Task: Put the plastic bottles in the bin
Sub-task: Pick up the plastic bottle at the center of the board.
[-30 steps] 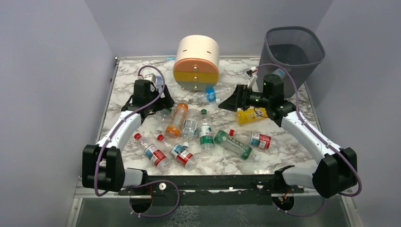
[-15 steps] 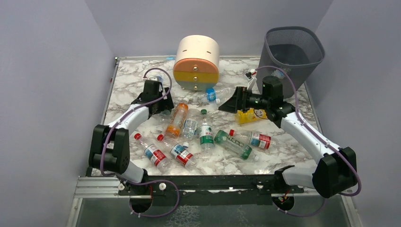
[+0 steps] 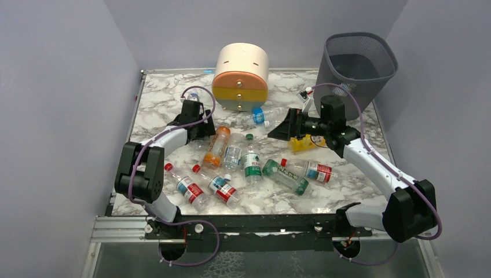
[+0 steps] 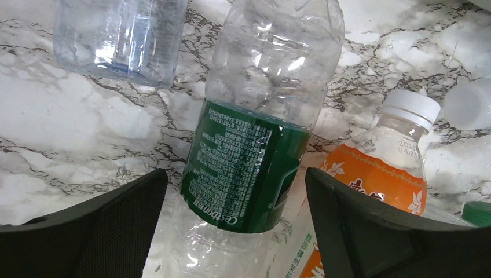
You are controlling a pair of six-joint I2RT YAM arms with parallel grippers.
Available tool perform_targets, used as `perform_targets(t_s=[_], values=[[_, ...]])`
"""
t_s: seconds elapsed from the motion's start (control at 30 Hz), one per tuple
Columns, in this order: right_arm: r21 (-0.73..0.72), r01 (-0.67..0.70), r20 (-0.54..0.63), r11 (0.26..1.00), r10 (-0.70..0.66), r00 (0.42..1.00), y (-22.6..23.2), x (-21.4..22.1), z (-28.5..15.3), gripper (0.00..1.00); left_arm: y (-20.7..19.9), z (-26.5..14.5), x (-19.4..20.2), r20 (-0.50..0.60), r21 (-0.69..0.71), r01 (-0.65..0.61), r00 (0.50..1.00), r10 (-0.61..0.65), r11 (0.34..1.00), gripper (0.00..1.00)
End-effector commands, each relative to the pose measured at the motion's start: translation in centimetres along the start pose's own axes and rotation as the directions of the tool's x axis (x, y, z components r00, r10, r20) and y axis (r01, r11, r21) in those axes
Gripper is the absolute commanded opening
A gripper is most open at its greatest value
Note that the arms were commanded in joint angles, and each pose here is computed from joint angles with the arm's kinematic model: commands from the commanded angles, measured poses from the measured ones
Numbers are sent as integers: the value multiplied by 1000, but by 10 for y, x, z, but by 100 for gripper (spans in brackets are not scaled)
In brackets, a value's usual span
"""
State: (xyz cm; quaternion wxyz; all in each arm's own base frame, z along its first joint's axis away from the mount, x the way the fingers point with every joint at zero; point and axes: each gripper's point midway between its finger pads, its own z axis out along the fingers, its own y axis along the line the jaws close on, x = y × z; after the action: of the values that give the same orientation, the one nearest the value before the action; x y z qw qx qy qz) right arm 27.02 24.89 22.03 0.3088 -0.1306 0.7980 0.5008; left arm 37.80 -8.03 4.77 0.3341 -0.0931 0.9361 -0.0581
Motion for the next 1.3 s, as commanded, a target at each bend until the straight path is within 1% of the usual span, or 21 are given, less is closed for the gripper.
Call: perform_targets(t_s=[0.0,0.17,0.27,0.4,0.47,0.67,1.07,1.17,1.27], values=[[-32,17,-8,999,-17,1000,8,0,1,97,-2,4,-12,44,-15,-17,999,18,1000,90],[-33,23,-6,999,-23,1000,11,-5,1,97,0,5,-12,45,-27,-12,999,14,1000,77],[-31,24,-10,999,-25,1000,12,-6,0,97,2,5,-11,45,-36,-16,999,18,999,71],[-27,34,-7,999,-34,999,15,-9,-2,97,1,4,-10,42,-27,-15,999,16,1000,62],[-26,38,-6,999,-38,999,17,-10,-3,97,0,0,-13,49,-23,-10,999,11,1000,60],[-23,42,0,999,-42,999,18,-11,-5,97,-10,-23,-30,81,19,2,997,-4,1000,59],[-32,39,6,999,-39,999,19,-14,-3,97,-33,-88,-70,162,125,-8,987,-12,992,59],[-37,40,8,999,-40,999,20,-15,-3,97,-42,-102,-77,170,171,-19,985,-10,985,59],[-38,41,11,998,-41,999,21,-17,-3,97,-58,-113,-77,153,255,-28,988,-12,967,59]])
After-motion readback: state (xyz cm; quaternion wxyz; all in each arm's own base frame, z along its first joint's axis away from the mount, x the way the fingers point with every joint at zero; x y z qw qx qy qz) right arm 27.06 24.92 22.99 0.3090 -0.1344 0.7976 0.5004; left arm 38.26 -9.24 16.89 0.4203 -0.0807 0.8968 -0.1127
